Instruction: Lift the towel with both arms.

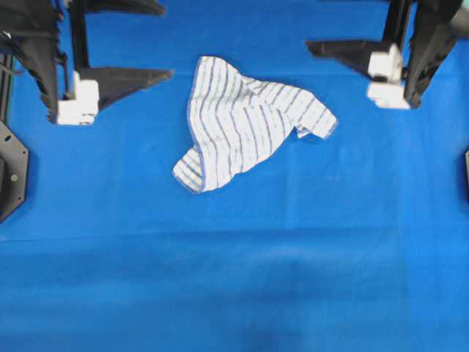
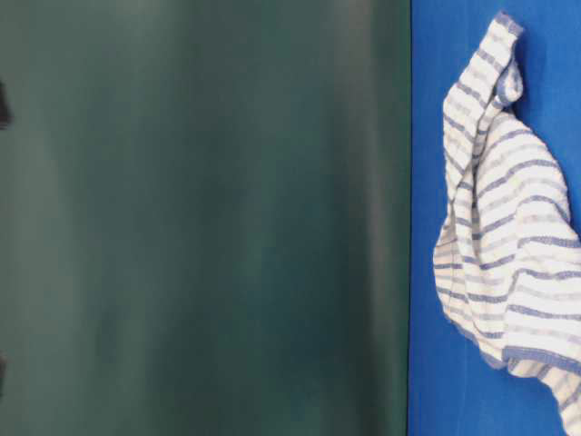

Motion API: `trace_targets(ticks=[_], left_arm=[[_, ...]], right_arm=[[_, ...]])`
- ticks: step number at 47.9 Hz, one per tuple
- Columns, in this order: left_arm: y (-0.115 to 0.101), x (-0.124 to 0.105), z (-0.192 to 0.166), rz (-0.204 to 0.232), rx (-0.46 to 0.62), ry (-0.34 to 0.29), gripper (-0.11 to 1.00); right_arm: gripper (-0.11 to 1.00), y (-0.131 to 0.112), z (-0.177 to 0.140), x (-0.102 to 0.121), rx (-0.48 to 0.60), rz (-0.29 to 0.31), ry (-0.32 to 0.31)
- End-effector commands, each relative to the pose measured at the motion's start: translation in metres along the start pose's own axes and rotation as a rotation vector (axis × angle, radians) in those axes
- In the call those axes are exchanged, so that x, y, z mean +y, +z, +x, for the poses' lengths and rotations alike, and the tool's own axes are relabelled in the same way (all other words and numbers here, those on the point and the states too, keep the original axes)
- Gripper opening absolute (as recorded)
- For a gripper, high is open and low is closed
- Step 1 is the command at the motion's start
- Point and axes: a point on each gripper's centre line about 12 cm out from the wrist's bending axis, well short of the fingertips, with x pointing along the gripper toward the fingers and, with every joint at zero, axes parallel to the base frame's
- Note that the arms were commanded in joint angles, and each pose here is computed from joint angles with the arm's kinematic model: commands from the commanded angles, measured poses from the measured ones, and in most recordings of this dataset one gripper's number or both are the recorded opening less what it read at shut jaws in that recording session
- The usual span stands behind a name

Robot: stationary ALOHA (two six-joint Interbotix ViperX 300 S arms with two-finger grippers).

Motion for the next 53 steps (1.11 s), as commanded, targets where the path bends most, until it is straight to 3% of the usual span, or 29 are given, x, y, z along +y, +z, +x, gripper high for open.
trace_targets(ticks=[1,8,33,45,53], left_arm=[[-0.007,-0.002,0.000,0.017,-0.037,0.005,0.90],[-0.035,-0.005,0.005,0.025,-0.022,0.009,0.90],[-0.142,-0.015,0.028,0.016,0.106,0.012,0.89],[-0.185,-0.017,0.044,-0.005,0.144,0.025,0.89],[-0.213,-0.018,0.062,-0.010,0.230,0.018,0.89]], right_arm=[[0.65,-0.008,0.000,0.002,-0.026,0.002,0.009],[0.65,-0.035,0.010,0.010,-0.008,0.004,0.033],[0.65,-0.140,0.039,0.020,0.056,0.099,0.069],[0.65,-0.177,0.062,0.025,0.103,0.114,0.093],[0.65,-0.196,0.084,0.026,0.151,0.123,0.099]])
